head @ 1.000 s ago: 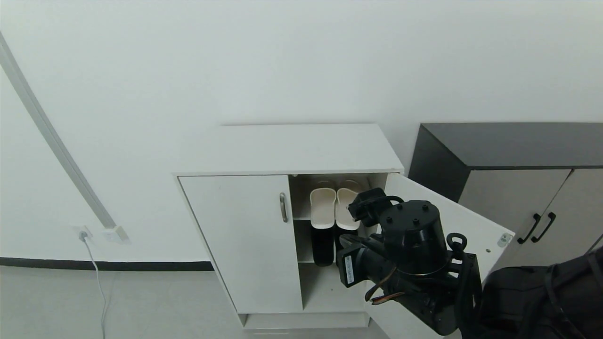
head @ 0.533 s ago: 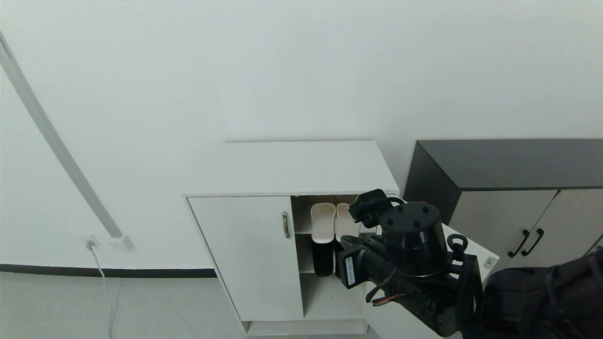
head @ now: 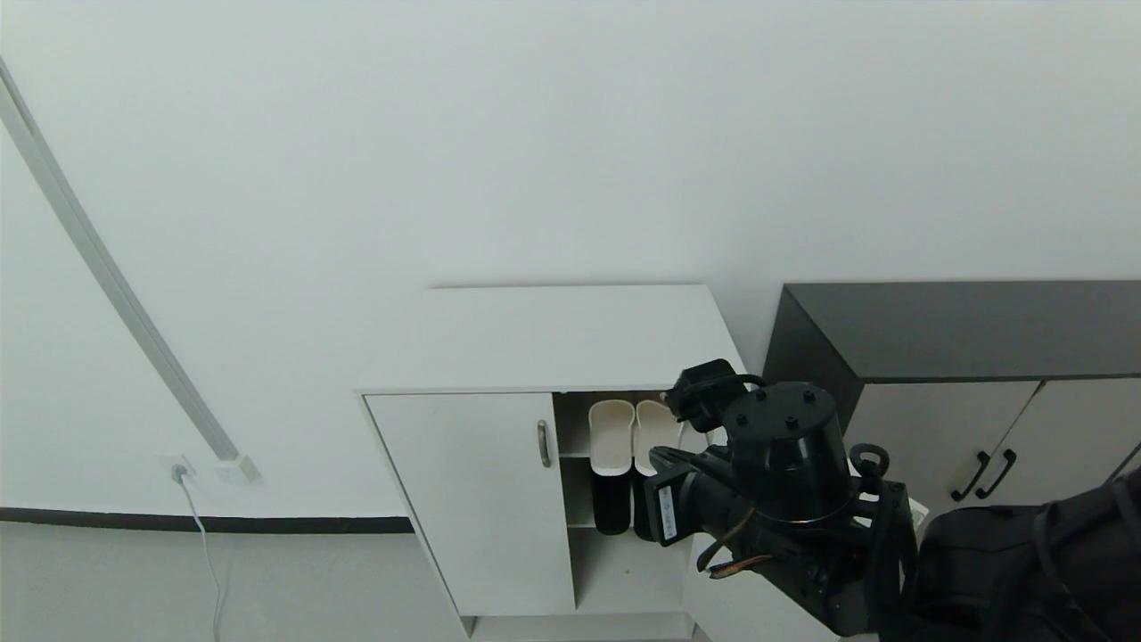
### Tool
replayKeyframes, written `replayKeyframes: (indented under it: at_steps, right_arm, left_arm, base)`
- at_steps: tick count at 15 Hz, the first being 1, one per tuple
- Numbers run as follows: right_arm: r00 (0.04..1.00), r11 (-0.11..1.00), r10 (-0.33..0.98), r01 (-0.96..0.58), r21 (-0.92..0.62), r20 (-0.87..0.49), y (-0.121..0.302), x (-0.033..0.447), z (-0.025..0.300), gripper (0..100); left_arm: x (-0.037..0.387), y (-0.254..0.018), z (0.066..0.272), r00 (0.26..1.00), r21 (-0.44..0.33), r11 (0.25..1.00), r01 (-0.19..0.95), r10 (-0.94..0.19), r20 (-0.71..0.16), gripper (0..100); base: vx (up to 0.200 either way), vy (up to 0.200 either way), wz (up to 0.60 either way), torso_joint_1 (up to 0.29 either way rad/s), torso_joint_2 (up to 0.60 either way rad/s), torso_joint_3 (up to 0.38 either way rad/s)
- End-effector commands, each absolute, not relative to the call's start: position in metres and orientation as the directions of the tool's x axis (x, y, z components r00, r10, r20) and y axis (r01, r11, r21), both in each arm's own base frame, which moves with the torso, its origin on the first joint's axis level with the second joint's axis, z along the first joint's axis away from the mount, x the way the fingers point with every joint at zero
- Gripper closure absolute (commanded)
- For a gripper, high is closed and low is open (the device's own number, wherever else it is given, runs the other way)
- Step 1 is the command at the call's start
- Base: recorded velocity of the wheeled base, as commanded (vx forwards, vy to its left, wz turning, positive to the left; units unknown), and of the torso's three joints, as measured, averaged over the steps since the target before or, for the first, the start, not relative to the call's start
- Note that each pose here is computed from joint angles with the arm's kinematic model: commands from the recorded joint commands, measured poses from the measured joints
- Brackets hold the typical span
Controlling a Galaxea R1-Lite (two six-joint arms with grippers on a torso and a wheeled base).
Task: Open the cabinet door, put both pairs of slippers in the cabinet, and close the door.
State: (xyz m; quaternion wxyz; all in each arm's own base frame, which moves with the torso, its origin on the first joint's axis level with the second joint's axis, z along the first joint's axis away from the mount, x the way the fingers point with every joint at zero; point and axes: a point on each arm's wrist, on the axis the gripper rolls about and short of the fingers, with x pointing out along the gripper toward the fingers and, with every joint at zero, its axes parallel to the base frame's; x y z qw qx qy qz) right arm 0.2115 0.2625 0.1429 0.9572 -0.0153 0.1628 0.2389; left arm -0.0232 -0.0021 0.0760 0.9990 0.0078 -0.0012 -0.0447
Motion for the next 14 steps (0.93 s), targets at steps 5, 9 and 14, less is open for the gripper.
replayKeyframes:
  at_steps: [5, 9, 14]
  right_arm:
    - [0.833, 0.886, 0.451, -0.461, 0.048, -0.320, 0.2620, 0.2116, 0.1426, 100]
    - [0.831, 0.885, 0.451, -0.463, 0.044, -0.325, 0.2613, 0.2104, 0.1412, 100]
    - [0.832, 0.886, 0.450, -0.462, 0.044, -0.325, 0.2606, 0.2105, 0.1414, 100]
  left_arm:
    - [-0.0231, -0.0021, 0.0762, 0.996, 0.015, 0.996, 0.089, -0.089, 0.002, 100]
    - [-0.0231, -0.0021, 0.0760, 0.996, 0.015, 0.996, 0.089, -0.089, 0.000, 100]
    - [-0.0231, -0.0021, 0.0760, 0.996, 0.015, 0.996, 0.089, -0.089, 0.000, 100]
  base:
    - [0.000, 0.000, 0.00, 0.000, 0.00, 0.000]
    - [0.000, 0.000, -0.30, 0.001, 0.00, 0.002]
    - [0.000, 0.000, -0.48, 0.007, 0.00, -0.001]
